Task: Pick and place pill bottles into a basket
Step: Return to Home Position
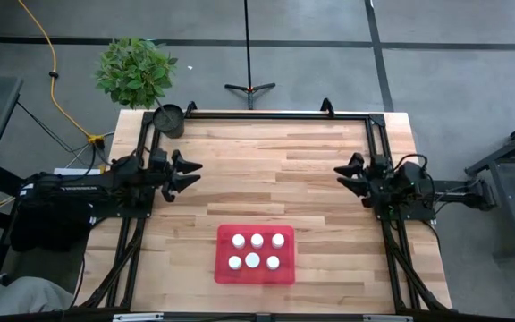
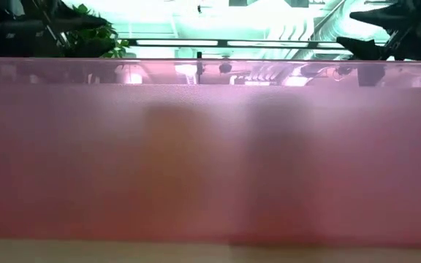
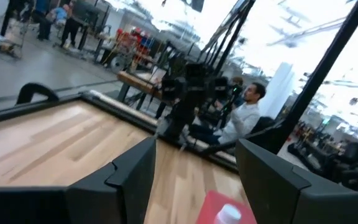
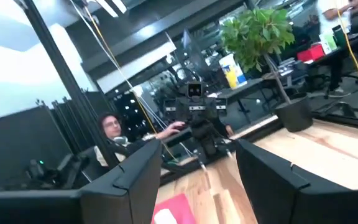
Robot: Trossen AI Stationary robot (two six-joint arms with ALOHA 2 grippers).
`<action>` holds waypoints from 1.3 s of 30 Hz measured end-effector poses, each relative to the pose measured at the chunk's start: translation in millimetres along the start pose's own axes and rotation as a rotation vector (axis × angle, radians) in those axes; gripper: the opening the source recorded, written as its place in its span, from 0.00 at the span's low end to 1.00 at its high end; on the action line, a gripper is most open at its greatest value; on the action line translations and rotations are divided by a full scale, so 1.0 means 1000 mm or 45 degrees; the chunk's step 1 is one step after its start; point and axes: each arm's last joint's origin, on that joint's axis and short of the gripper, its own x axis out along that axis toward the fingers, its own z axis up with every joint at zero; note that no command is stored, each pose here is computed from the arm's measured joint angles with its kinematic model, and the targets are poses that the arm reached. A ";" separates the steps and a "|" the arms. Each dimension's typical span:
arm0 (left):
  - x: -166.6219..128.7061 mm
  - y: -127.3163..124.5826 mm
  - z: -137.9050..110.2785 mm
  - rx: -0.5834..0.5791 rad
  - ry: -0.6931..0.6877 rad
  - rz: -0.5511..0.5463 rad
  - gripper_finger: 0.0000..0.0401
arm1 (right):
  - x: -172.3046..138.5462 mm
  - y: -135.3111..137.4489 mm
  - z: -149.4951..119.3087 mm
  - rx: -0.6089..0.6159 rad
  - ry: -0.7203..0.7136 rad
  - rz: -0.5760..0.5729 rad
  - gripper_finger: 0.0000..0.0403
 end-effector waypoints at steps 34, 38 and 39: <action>-0.009 0.025 -0.045 0.051 0.376 0.346 0.63 | -0.005 -0.016 -0.026 -0.446 0.362 -0.193 0.49; -0.011 0.027 -0.050 0.053 0.440 0.374 0.63 | -0.005 -0.016 -0.026 -0.446 0.364 -0.194 0.49; -0.012 0.028 -0.050 0.053 0.449 0.379 0.63 | -0.005 -0.016 -0.026 -0.446 0.364 -0.194 0.49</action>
